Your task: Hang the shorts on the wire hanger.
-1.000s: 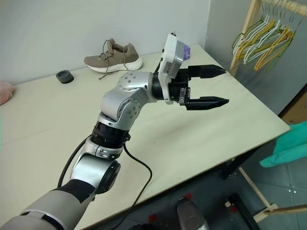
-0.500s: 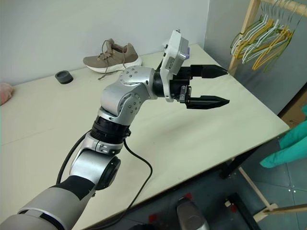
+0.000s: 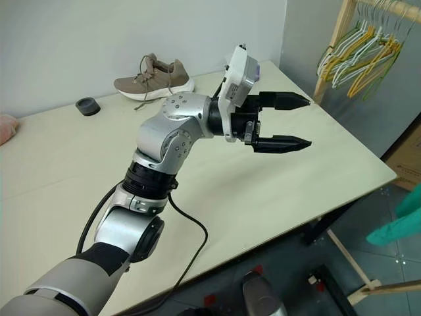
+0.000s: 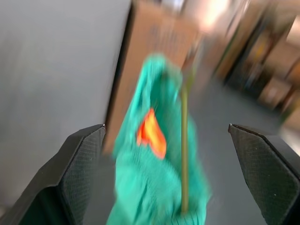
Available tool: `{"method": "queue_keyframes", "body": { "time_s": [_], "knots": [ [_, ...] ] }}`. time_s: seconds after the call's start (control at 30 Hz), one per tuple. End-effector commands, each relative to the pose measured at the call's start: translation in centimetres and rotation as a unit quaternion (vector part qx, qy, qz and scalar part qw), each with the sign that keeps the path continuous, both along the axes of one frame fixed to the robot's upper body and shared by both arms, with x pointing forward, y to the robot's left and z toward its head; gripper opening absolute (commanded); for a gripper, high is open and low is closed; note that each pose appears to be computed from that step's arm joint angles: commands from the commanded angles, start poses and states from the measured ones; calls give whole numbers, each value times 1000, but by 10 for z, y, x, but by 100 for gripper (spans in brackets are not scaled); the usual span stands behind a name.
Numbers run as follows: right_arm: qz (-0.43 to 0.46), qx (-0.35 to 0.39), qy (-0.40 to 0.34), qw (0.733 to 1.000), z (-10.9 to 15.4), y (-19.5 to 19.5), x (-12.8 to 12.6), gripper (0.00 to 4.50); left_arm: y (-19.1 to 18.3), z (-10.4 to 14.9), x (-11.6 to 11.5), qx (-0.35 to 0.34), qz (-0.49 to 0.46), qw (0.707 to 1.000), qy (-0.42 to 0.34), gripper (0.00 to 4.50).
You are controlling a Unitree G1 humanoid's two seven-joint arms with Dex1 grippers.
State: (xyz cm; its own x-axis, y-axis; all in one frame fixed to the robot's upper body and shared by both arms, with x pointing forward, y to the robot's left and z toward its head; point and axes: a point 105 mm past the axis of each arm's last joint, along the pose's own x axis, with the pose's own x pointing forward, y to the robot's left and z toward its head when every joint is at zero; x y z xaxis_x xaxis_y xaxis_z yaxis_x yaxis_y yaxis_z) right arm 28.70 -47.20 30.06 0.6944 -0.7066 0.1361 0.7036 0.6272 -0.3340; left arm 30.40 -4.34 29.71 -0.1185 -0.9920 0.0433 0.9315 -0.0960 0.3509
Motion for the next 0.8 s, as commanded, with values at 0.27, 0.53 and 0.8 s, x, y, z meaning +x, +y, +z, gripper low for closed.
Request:
{"method": "queue_keyframes", "body": {
  "time_s": [0.27, 0.53, 0.8],
  "knots": [
    [201, -285, -96, 932, 52, 120, 18, 448, 39, -17, 28, 24, 124, 992, -15, 431],
    [574, -138, -17, 807, -58, 283, 38, 448, 143, -59, 85, 34, 449, 893, -2, 431],
    [622, 56, 8, 781, -133, 348, 56, 448, 270, -111, 56, -2, 693, 720, 32, 431]
  ]
}}
